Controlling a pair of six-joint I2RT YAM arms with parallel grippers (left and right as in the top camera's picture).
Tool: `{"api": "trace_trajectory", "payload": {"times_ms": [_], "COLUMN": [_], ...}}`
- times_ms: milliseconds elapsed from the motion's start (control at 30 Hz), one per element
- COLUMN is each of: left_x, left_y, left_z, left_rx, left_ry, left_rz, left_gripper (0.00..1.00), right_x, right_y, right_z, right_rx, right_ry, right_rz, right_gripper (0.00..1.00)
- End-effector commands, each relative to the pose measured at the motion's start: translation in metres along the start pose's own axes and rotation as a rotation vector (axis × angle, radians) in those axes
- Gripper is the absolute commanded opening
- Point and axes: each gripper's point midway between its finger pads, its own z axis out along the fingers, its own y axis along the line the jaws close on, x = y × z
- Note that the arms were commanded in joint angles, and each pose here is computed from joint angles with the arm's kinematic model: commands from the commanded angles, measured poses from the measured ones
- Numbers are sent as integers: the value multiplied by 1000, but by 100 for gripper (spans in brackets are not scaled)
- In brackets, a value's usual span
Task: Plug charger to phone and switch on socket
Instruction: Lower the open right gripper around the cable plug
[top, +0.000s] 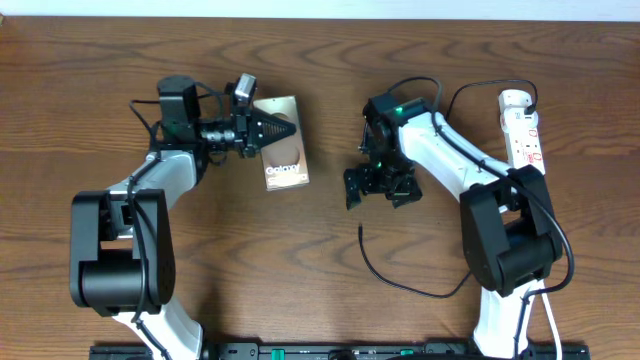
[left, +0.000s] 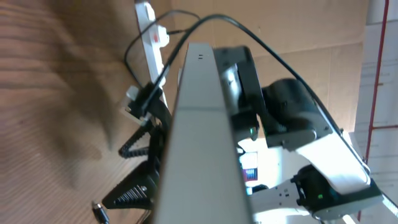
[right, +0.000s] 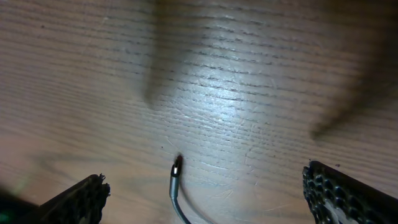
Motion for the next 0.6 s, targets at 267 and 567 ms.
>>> {"api": "trace_trajectory", "payload": {"times_ms": [267, 567], "left_x": [-17, -22], "left_y": [7, 36], "left_z": [-20, -29], "left_rx": [-35, -55], "left_ry": [-84, -120], "left_rz": [17, -72], "left_gripper": [7, 7], "right_x": [13, 14], "right_y": [19, 24], "right_z": [12, 14], "right_rx": [72, 66], "right_ry": [9, 10], "right_rz": [-46, -59], "right_gripper": [99, 99]}}
